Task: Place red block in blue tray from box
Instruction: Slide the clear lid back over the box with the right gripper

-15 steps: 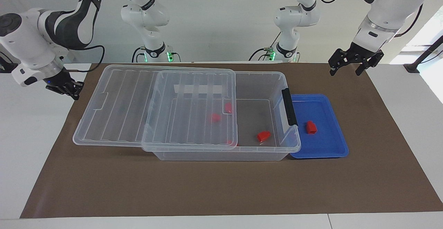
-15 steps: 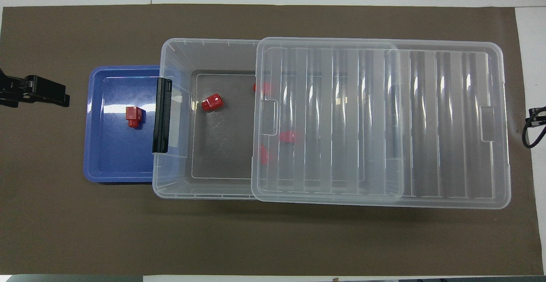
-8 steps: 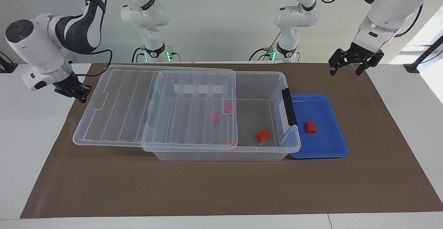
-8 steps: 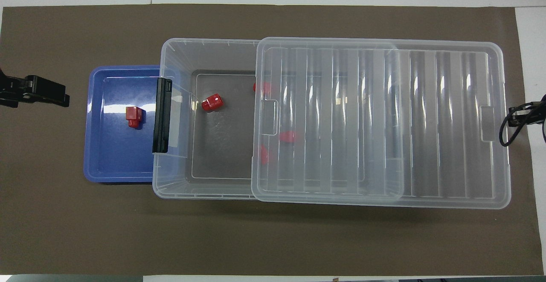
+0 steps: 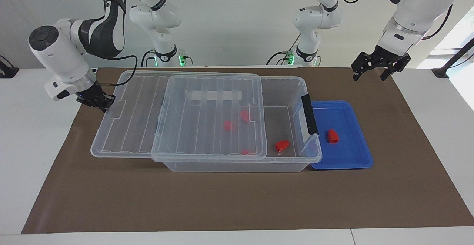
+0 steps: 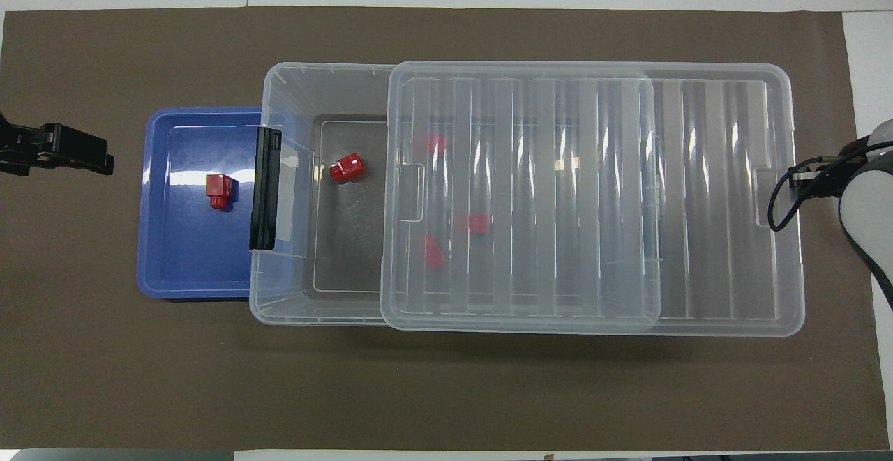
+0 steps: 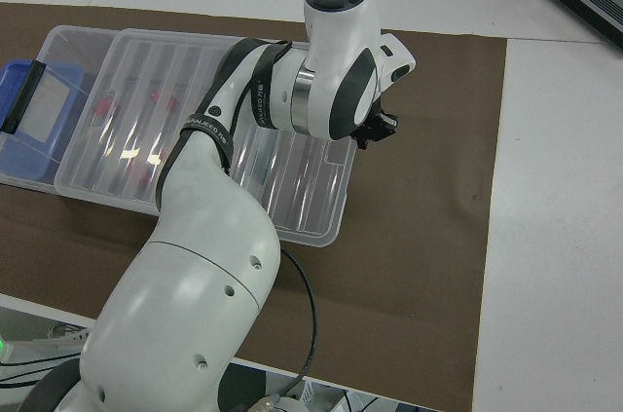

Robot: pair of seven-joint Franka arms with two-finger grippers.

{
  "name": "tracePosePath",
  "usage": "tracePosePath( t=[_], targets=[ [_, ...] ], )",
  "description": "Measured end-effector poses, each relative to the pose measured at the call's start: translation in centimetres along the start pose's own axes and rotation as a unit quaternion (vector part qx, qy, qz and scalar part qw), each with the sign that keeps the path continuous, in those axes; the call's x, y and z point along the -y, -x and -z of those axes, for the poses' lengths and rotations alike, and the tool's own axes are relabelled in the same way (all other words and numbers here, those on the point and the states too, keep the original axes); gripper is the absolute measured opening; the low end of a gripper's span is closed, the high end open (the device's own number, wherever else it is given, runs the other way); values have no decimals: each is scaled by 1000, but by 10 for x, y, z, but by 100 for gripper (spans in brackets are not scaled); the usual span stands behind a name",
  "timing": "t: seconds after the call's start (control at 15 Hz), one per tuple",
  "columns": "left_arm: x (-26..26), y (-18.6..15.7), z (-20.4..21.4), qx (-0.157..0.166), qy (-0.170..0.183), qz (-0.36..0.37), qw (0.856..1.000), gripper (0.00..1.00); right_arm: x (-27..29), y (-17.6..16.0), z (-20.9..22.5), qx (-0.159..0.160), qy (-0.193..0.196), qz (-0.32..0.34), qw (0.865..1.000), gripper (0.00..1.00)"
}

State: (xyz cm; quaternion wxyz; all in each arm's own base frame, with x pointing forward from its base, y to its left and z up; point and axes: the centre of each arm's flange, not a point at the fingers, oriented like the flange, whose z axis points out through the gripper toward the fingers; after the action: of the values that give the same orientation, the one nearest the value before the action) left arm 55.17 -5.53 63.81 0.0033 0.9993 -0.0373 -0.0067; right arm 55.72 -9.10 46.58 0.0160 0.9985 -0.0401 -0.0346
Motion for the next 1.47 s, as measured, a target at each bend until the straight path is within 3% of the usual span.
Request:
tracePosePath(
  t=[0.33,1.47],
  targets=[
    [0,0,0,0,0,0,1000,100,43,-2,1,-1,0,-12,1000,1],
    [0,0,0,0,0,0,1000,100,110,2,-4,-12,-13,-39,999,1]
  ],
)
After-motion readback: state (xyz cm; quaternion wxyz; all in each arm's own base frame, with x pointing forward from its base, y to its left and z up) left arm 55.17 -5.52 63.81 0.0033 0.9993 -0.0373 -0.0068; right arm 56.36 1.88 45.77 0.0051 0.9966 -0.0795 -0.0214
